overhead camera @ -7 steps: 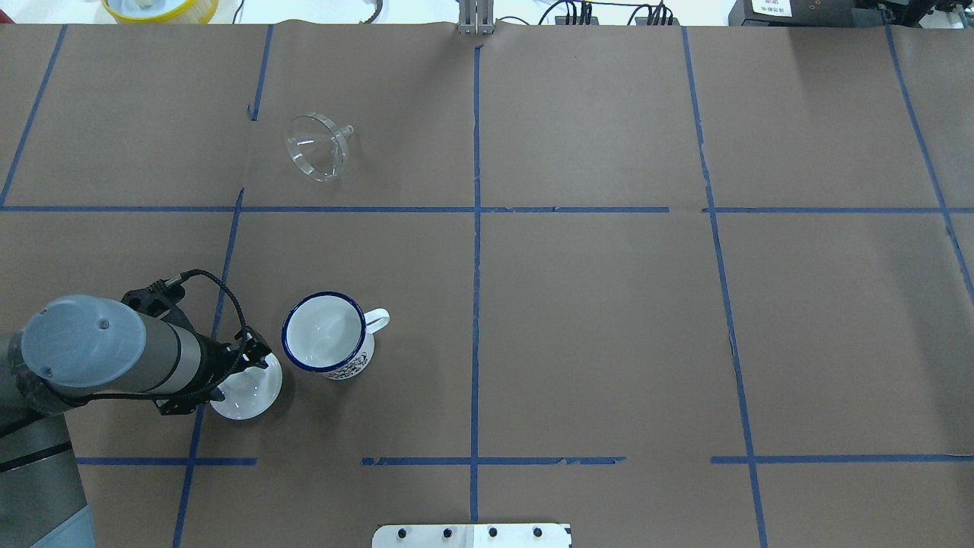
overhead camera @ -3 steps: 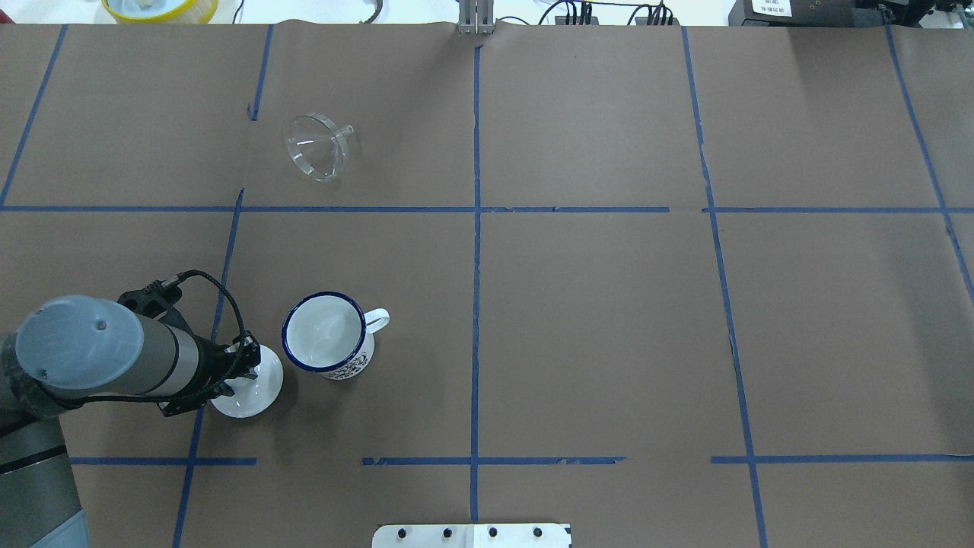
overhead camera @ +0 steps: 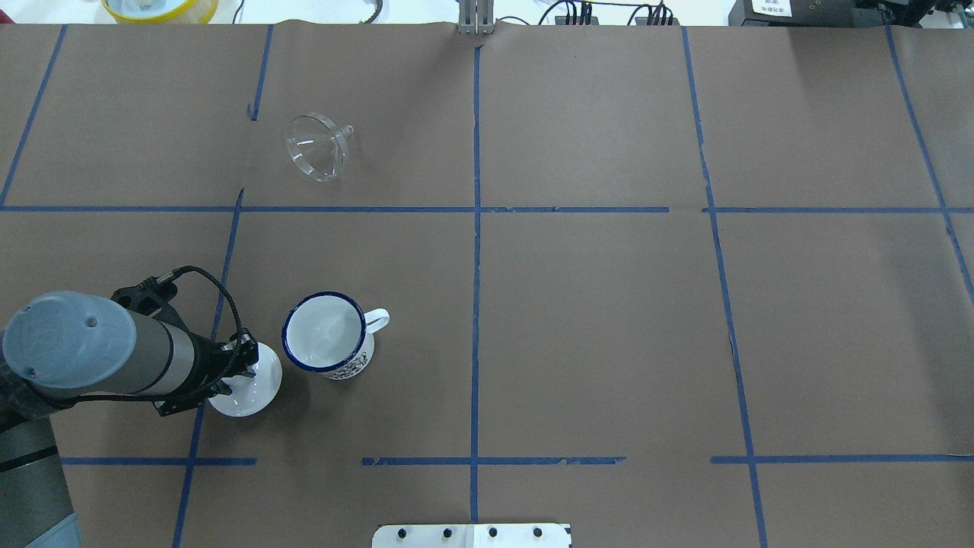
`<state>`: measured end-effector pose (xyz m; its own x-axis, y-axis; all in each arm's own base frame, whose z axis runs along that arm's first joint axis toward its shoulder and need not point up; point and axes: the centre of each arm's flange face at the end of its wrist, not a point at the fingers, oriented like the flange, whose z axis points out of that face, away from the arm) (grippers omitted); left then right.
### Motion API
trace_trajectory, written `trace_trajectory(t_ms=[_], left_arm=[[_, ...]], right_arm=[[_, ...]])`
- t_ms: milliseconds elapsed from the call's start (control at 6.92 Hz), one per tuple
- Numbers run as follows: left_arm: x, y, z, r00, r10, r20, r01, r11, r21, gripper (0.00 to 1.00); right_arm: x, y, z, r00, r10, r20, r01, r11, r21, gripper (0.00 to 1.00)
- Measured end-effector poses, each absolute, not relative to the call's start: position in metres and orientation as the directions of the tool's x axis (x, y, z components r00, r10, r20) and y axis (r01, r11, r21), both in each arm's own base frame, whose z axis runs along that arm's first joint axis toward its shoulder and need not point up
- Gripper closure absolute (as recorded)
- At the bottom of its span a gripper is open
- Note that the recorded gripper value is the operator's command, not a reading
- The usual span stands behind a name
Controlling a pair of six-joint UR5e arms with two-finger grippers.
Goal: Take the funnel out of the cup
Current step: 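Carry the white lid over the mug with the left gripper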
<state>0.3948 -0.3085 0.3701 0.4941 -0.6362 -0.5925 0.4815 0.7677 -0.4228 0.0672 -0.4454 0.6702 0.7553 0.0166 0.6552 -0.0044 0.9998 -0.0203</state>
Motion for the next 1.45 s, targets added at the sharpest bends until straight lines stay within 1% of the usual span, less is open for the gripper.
trace_trajectory(t_ms=[434, 723, 1156, 1445], left_arm=[[0.353, -0.304, 0.319, 0.471, -0.649, -0.598, 0.502, 0.754, -0.424, 1.00], [0.344, -0.307, 0.284, 0.457, -0.654, -0.603, 0.510, 0.748, -0.425, 1.00], [0.385, -0.328, 0.227, 0.469, -0.657, -0.590, 0.513, 0.747, -0.423, 1.00], [0.406, -0.338, 0.218, 0.481, -0.657, -0.580, 0.514, 0.748, -0.420, 1.00]], right_arm=[[0.067, -0.445, 0.670, 0.755, 0.017, 0.655, -0.004, 1.000, -0.020, 0.00], [0.067, -0.445, 0.670, 0.755, 0.016, 0.655, -0.004, 1.000, -0.020, 0.00], [0.067, -0.445, 0.670, 0.755, 0.017, 0.655, -0.004, 1.000, -0.020, 0.00], [0.067, -0.445, 0.670, 0.755, 0.017, 0.655, -0.004, 1.000, -0.020, 0.00]])
